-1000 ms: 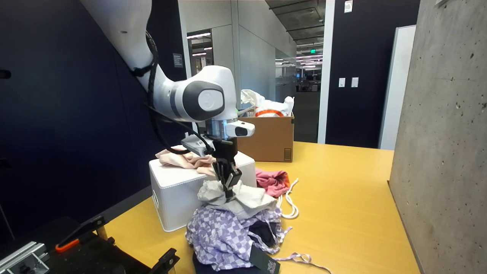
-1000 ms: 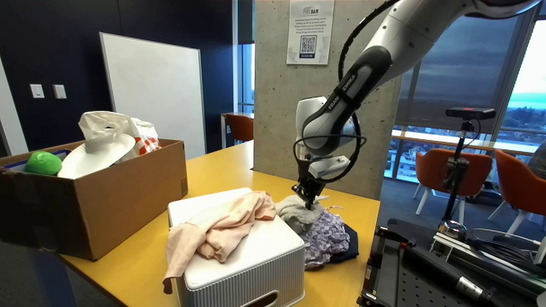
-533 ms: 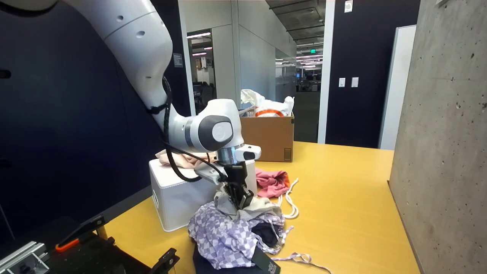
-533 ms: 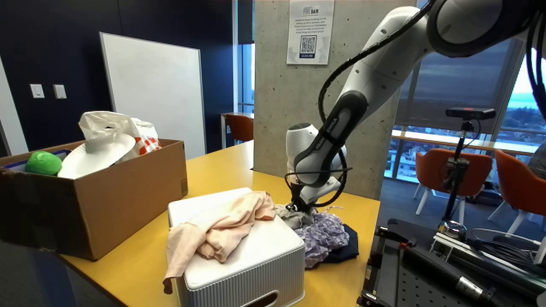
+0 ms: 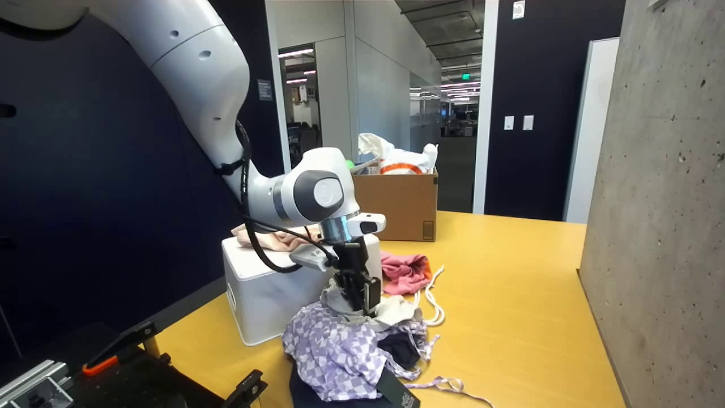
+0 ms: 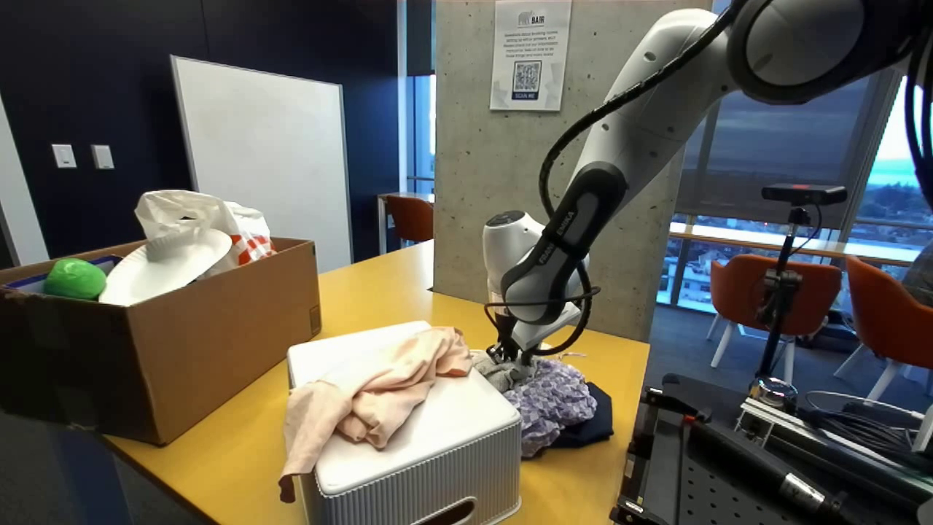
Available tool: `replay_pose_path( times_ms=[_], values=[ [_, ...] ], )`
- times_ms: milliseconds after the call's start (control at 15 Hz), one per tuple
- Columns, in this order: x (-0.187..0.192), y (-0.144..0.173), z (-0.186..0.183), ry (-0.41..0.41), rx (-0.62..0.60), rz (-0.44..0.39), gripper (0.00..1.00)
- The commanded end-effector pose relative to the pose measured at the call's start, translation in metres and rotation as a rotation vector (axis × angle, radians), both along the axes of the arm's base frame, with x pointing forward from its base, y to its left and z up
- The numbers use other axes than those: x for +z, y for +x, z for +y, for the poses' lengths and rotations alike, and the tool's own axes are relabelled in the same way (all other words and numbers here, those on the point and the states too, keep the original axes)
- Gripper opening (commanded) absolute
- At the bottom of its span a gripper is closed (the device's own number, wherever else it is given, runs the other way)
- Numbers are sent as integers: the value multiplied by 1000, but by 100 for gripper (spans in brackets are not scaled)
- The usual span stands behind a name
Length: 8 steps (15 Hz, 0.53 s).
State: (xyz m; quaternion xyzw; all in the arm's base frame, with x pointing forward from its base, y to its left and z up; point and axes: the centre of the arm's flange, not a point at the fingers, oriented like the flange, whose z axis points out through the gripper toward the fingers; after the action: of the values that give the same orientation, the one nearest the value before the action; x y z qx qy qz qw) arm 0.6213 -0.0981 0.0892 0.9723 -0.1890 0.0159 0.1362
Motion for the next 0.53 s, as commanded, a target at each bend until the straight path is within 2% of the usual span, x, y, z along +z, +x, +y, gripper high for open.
replay_pose_path(
  times_ms=[0,267,467],
  values=[
    [48,-36,0,-8,-25,-21,72],
    [83,-33,9,-7,-24,-62,99],
    [108,-33,24,14,-7,-94,100]
  ],
)
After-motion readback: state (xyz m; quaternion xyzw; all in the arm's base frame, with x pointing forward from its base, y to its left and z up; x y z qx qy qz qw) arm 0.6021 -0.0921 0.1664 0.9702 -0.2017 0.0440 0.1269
